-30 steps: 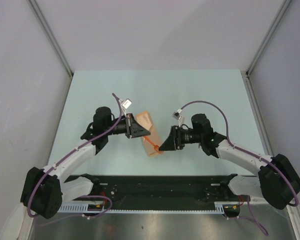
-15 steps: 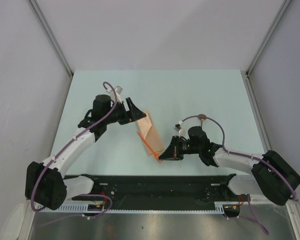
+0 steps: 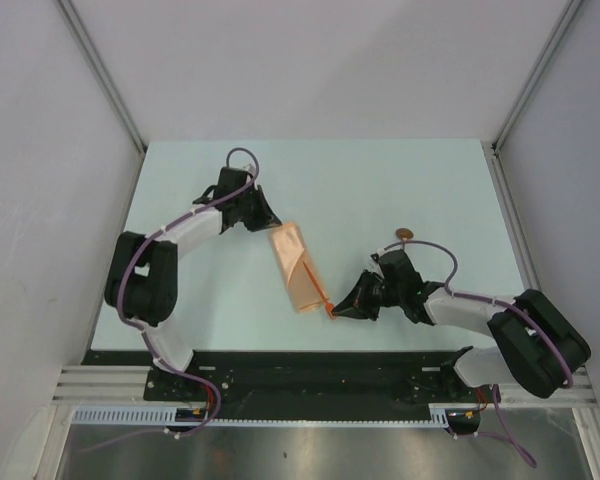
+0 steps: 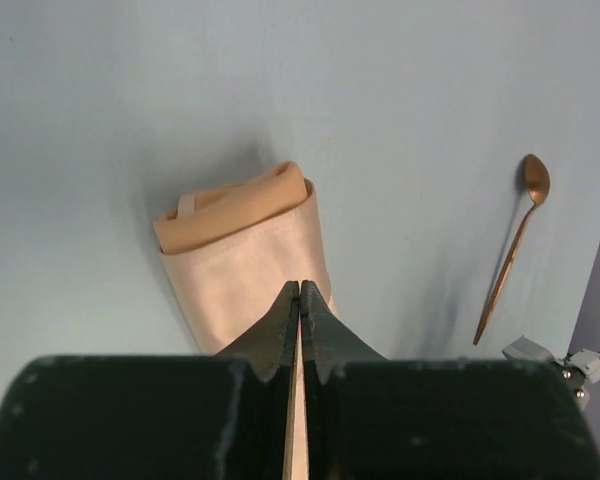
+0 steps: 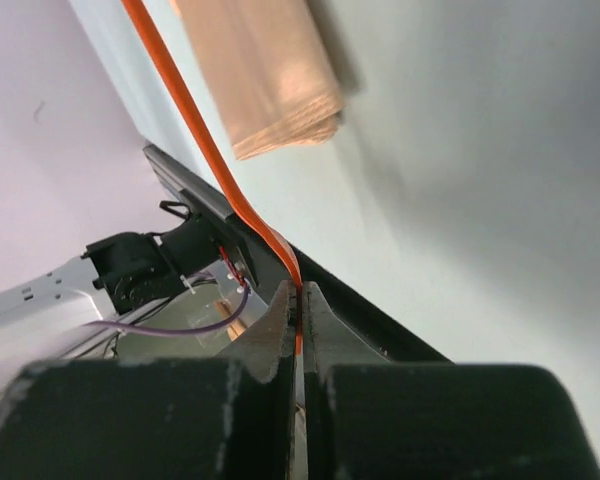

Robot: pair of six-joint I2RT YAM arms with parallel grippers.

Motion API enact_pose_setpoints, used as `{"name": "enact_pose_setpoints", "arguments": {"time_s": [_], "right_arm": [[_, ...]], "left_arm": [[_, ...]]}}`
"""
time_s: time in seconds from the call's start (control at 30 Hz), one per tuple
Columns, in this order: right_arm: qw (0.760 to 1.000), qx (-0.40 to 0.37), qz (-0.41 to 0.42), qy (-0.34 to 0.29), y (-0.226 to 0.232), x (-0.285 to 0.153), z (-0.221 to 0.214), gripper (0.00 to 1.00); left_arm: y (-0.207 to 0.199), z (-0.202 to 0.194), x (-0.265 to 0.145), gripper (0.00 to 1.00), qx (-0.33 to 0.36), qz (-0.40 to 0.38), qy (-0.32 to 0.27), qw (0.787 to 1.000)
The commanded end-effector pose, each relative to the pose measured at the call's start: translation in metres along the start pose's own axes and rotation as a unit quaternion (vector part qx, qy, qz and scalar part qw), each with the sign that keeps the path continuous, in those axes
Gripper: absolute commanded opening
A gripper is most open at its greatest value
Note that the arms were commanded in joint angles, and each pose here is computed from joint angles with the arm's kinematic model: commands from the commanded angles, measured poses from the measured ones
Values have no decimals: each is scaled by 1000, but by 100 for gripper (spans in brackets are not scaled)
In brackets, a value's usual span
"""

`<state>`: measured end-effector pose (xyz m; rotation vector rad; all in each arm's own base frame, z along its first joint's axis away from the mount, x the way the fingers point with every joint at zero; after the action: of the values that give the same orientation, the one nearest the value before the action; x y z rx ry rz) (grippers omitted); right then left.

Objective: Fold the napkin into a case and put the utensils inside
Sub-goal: Insert the fork into the folded napkin.

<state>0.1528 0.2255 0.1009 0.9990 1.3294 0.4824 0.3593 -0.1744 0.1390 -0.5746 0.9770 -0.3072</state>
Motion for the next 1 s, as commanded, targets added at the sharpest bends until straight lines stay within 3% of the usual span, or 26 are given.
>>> {"name": "enact_pose_setpoints", "arguments": {"time_s": [0.0,0.63,0.97], "right_arm": [[1000,10,-16,-3,10,8,12,0],[996,45,-77,-12,11,16,26,0],[997,60,-47,-10,25,32,37,0]], "left_arm": [[-6,19,12,4,30,6,-15,999],[-2,7,43,0,36,45,20,998],[2,0,51,0,30,56,28,998]]}}
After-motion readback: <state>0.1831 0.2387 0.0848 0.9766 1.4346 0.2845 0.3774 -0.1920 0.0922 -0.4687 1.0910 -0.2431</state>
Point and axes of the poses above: each gripper's point midway between its finger pads, its own x axis out along the fingers, its own y axis along the line the jaws close on, z = x × y, the point moved 6 cm from there along -x, back along the fingers, and after that the axes turned 2 degrees about x, right-handed, at the moved point
